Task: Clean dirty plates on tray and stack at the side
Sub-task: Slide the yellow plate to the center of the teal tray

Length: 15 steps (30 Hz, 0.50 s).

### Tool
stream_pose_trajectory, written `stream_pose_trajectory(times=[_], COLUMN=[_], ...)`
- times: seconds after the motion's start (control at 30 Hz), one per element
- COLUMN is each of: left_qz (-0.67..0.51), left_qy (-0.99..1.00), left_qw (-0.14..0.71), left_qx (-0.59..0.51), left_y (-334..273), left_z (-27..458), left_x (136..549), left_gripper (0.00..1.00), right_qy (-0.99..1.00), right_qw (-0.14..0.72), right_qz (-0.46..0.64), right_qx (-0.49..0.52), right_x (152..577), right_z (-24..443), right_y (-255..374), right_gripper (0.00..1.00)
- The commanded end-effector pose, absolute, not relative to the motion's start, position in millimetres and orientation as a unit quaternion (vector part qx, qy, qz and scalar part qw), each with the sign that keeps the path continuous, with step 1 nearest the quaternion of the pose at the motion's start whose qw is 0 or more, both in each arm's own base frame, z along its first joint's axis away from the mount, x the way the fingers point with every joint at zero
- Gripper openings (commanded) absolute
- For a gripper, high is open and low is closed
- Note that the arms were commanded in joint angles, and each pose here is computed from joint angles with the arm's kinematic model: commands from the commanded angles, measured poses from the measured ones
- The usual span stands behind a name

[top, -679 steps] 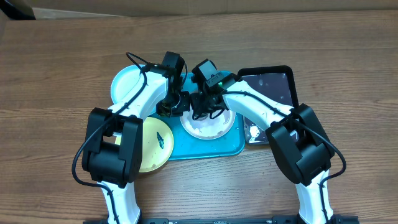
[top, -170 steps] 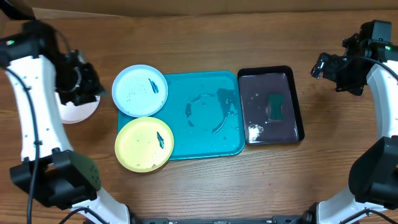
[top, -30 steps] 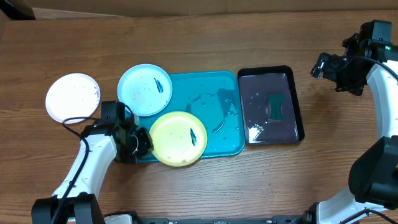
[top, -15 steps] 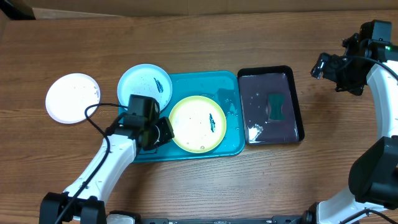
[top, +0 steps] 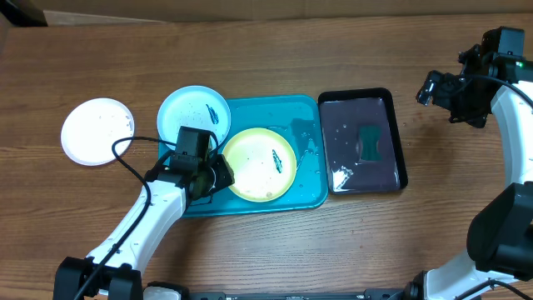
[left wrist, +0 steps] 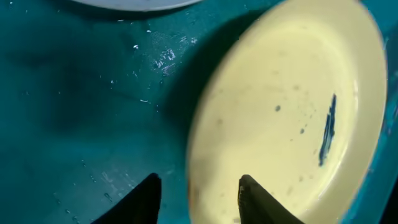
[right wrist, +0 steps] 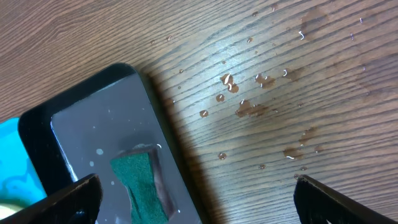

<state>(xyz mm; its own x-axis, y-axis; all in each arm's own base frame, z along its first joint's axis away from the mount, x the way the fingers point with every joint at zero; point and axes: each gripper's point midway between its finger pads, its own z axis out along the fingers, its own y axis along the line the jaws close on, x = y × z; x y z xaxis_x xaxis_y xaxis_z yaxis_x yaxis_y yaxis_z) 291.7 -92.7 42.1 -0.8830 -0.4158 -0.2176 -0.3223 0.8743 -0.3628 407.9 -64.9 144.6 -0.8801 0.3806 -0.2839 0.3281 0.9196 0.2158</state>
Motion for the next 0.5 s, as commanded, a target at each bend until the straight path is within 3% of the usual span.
stream_pose_trajectory(times=[0.0, 0.13, 0.33, 0.47], left_qz=[-0.146, -0.129, -0.090, -0.087], left_qy=[0.964, 0.971, 0.976, 0.978], left_qw=[0.150, 0.153, 0.161, 0.147], left_qx=[-0.166, -0.134, -0.116, -0.117], left_y=[-89, -84, -73, -73], left_z=[52, 87, 133, 127], left_x=[298, 308, 315, 309], left_gripper=[0.47, 0.52, 0.45, 0.42], right_qy=[0.965, 0.965, 0.965, 0.965], right_qw=[0.169, 0.169, 0.169, 0.169], right_qz=[0.081, 0.081, 0.081, 0.081], right_qx=[0.184, 0.184, 0.184, 0.184], right_x=[410, 410, 410, 410], right_z=[148, 148, 148, 148], right_y=[-67, -67, -67, -67], right_gripper=[1.00, 1.00, 1.00, 1.00])
